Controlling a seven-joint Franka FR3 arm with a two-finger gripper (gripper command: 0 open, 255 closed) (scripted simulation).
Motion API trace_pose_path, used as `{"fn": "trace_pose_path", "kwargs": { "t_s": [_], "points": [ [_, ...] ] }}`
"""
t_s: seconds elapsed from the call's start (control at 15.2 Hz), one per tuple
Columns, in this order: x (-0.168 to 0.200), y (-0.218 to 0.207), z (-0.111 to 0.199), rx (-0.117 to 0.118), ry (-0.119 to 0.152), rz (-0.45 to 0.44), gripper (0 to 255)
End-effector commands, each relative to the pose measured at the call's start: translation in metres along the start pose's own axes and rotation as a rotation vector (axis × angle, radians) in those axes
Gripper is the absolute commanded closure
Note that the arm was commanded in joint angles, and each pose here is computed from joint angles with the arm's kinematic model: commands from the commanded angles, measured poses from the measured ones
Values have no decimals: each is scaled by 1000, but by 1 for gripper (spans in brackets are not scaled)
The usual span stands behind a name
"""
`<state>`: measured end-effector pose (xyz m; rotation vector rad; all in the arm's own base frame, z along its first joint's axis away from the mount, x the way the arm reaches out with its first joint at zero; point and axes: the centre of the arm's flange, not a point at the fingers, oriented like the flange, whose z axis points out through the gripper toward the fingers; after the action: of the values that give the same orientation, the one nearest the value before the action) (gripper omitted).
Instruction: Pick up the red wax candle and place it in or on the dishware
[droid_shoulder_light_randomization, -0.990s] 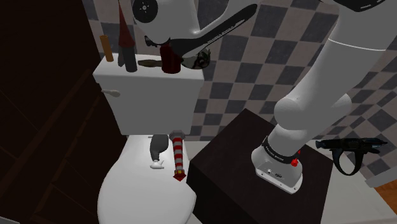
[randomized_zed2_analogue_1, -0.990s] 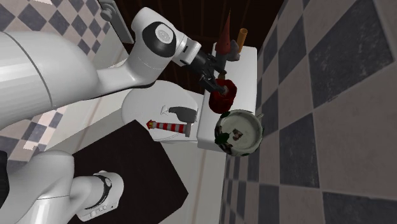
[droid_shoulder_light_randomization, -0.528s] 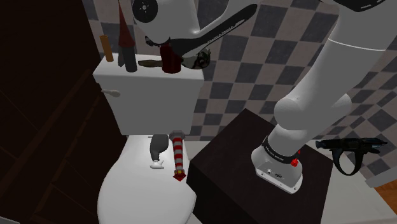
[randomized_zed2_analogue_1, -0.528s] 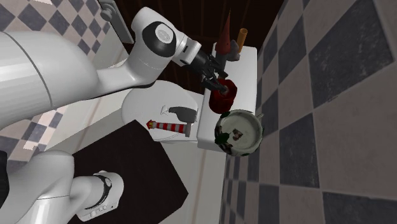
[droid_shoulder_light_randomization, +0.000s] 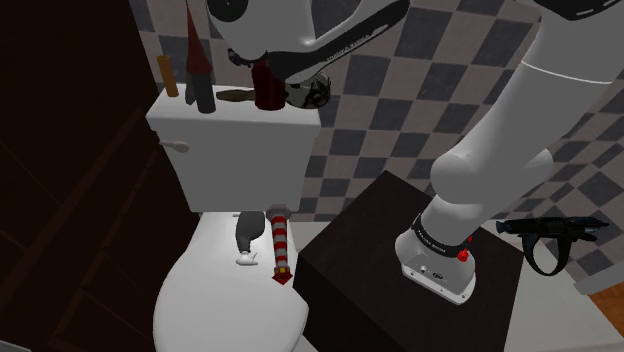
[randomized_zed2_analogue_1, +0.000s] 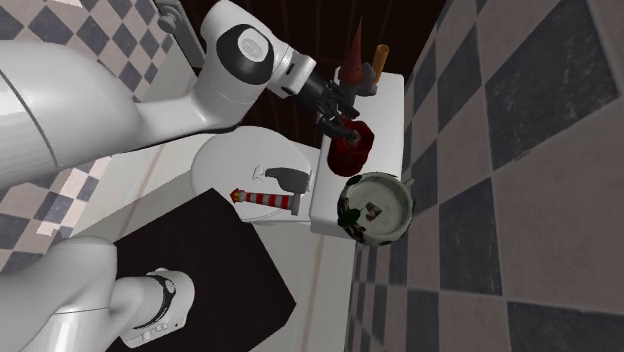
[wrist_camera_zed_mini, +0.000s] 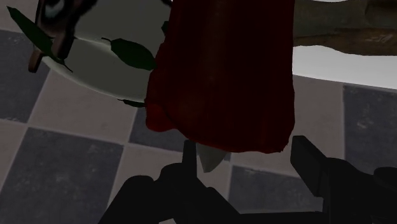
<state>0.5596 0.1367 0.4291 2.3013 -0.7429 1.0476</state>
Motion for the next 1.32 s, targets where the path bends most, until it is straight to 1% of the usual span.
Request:
{"fn": "trace_pose_path", "kwargs": {
  "t_s": [0.0,1.25],
  "points": [
    [9,1,-6,0,1,0,255],
    [88,22,-64,0,1,0,255]
  ]
}}
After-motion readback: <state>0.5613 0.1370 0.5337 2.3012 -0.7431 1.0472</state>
